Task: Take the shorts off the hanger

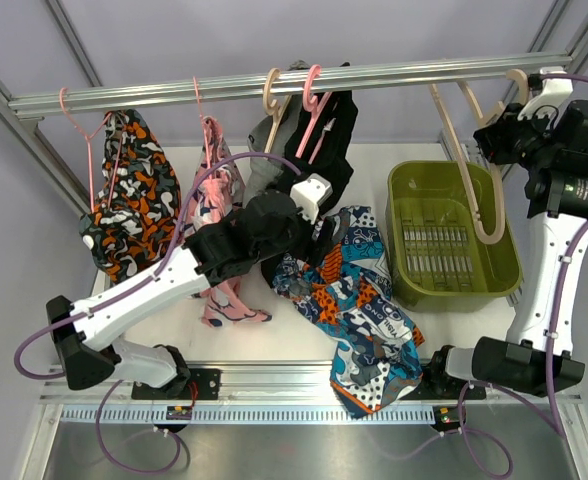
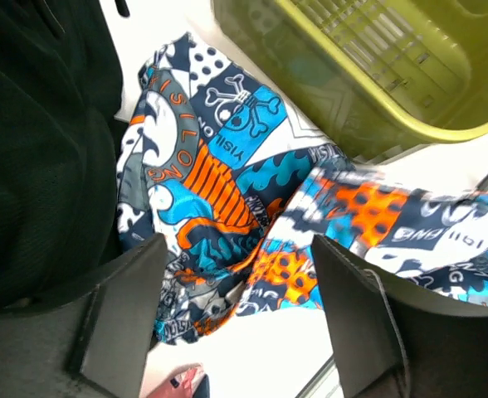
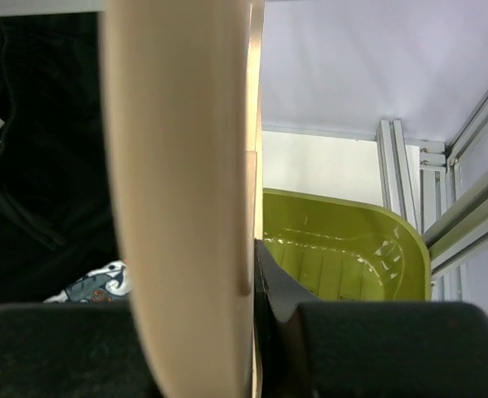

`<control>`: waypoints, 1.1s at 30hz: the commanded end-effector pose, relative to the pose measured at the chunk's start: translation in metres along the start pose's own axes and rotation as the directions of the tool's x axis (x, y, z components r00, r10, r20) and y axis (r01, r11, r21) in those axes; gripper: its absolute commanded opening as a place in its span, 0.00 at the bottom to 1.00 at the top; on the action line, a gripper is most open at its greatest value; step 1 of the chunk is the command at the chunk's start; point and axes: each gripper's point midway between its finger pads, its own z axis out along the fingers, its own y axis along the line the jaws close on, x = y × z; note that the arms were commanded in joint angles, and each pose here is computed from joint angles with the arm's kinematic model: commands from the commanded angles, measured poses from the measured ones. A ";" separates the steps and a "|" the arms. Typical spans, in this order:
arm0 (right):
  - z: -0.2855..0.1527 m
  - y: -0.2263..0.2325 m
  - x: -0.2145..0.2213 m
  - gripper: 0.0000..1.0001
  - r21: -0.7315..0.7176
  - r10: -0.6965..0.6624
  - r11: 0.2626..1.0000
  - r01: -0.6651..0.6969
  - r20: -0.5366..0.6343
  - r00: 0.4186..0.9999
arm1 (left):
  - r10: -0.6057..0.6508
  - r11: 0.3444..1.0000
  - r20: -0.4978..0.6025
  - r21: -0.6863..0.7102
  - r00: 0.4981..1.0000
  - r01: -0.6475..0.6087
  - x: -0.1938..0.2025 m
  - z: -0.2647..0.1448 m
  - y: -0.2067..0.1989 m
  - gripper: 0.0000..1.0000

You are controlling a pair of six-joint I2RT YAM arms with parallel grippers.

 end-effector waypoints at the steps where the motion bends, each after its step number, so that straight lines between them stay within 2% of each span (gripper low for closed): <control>1: -0.006 0.000 -0.026 0.00 -0.038 -0.063 0.997 0.065 0.049 0.997 | -0.021 0.997 0.150 0.079 0.988 0.009 -0.034 -0.026 -0.012 0.78; 6: 0.003 -0.014 -0.034 0.00 -0.015 -0.091 0.996 0.092 0.044 0.995 | -0.052 0.991 0.194 0.133 0.980 0.026 -0.039 -0.040 -0.019 0.82; 10: 0.020 -0.028 -0.028 0.00 -0.014 -0.077 0.997 0.077 -0.006 0.997 | -0.084 0.986 0.209 0.155 0.974 0.052 -0.039 -0.047 -0.022 0.84; 23: 0.051 -0.058 -0.027 0.00 0.028 -0.074 0.997 0.075 -0.052 0.996 | -0.159 0.980 0.254 0.158 0.954 0.122 -0.033 -0.069 -0.015 0.87; 33: 0.068 -0.070 -0.024 0.00 0.029 -0.066 0.997 0.069 -0.081 0.995 | -0.191 0.974 0.252 0.166 0.949 0.153 -0.027 -0.070 -0.015 0.88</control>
